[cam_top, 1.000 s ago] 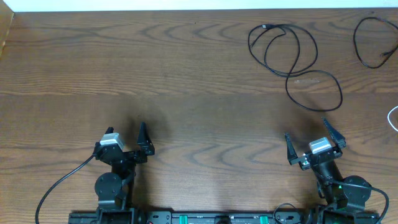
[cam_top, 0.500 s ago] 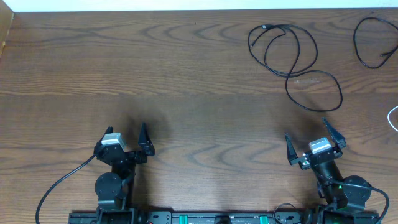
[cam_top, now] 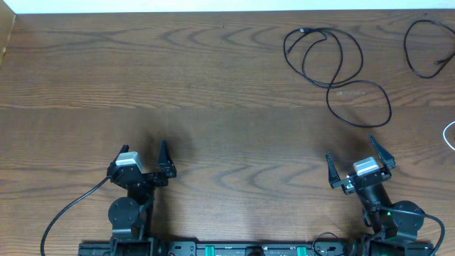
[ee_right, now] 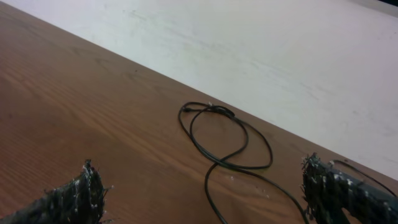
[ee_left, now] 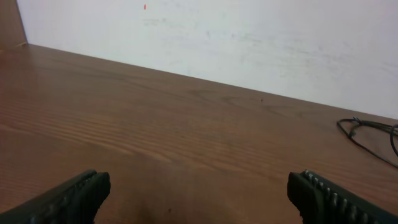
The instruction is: Untangle cables
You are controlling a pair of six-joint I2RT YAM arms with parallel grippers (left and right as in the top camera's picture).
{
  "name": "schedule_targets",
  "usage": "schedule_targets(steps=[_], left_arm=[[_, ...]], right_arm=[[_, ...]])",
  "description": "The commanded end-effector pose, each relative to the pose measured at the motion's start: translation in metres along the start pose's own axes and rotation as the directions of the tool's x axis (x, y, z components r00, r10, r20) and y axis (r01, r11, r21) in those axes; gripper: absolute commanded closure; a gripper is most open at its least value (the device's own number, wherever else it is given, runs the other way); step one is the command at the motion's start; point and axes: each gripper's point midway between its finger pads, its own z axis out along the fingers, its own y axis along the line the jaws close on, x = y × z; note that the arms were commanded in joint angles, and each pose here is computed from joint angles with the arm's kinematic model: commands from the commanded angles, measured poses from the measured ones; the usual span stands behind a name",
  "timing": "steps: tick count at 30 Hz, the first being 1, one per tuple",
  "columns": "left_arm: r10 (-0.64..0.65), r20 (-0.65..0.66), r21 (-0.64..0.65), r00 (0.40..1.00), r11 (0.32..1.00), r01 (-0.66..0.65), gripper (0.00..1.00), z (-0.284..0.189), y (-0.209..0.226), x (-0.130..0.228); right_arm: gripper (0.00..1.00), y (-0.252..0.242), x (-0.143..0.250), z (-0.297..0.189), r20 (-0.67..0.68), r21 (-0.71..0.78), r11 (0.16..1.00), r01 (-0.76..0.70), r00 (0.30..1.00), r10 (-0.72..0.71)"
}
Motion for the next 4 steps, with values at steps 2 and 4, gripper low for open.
schedule_targets(steps=[2, 4], left_arm=[[0.000, -0.044, -0.046, 0.999, 0.999, -0.002, 0.02, 0.0001, 0.0088, 0.0141], [0.000, -0.044, -0.046, 0.999, 0.999, -0.002, 0.02, 0.0001, 0.0088, 0.0141]], right_arm=[[0.01, 0.0022, -0.0002, 0.0000, 0.002, -0.009, 1.000, 0.009, 1.000, -0.009], [0.01, 0.0022, -0.0002, 0.0000, 0.002, -0.009, 1.000, 0.009, 1.000, -0.009]])
